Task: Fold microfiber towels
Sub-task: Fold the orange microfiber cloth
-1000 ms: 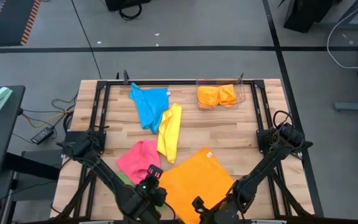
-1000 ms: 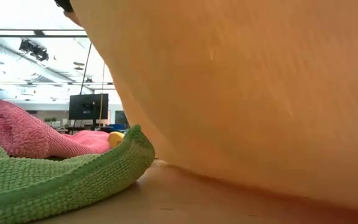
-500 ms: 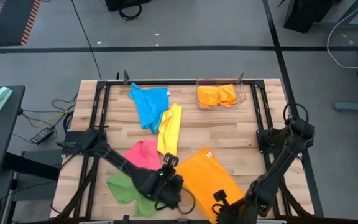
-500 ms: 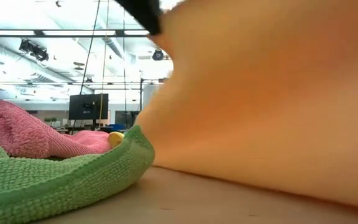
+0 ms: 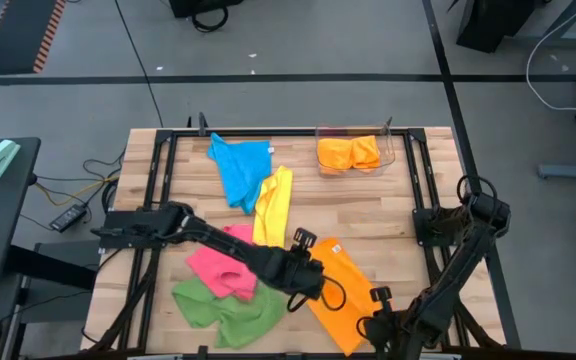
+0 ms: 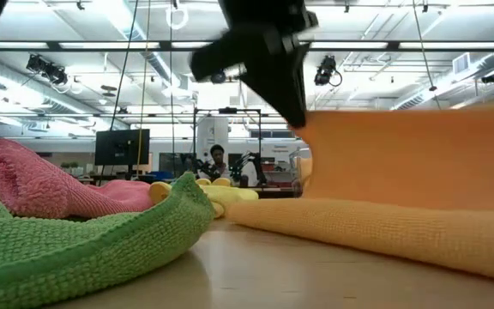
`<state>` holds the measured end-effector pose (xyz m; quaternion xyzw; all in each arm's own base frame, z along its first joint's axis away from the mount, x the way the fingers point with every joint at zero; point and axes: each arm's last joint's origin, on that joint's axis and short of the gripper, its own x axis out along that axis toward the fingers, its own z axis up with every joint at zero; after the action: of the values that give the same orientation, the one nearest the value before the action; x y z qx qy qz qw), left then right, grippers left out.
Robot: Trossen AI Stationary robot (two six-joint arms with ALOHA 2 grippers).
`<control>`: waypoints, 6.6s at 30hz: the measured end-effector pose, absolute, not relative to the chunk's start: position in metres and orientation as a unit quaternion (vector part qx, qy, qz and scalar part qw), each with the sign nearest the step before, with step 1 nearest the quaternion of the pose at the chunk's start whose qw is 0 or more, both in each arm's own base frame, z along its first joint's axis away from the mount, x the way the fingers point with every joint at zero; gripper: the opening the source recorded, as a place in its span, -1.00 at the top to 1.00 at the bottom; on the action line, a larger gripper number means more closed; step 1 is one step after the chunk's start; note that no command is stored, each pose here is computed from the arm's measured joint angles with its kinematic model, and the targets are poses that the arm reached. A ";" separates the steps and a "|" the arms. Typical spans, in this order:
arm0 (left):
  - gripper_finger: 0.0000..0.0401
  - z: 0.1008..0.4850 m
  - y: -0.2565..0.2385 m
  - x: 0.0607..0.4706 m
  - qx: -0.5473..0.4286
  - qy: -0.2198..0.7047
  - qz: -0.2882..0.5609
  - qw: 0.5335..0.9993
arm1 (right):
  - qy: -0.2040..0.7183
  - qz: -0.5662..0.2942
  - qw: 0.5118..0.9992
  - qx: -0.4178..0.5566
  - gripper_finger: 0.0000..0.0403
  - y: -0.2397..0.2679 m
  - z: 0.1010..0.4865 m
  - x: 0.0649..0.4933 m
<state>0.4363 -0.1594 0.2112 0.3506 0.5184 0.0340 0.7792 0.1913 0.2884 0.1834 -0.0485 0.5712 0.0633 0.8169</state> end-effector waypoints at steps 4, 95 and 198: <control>0.91 0.200 -0.146 0.447 0.342 0.524 0.043 0.779 | 0.590 0.029 0.806 -0.046 0.88 0.277 0.165 0.185; 0.11 0.168 -0.190 0.482 0.185 0.397 -0.079 0.896 | 0.662 -0.095 0.744 0.003 0.15 0.241 0.157 0.132; -0.04 0.169 -0.291 0.428 0.134 0.367 -0.042 0.920 | 0.604 -0.078 0.792 0.032 0.95 0.205 0.162 0.238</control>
<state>0.4283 -0.2905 0.1685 0.1336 0.3671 -0.0418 0.9196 0.2377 0.2052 0.1618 0.0325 0.6040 -0.0783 0.7924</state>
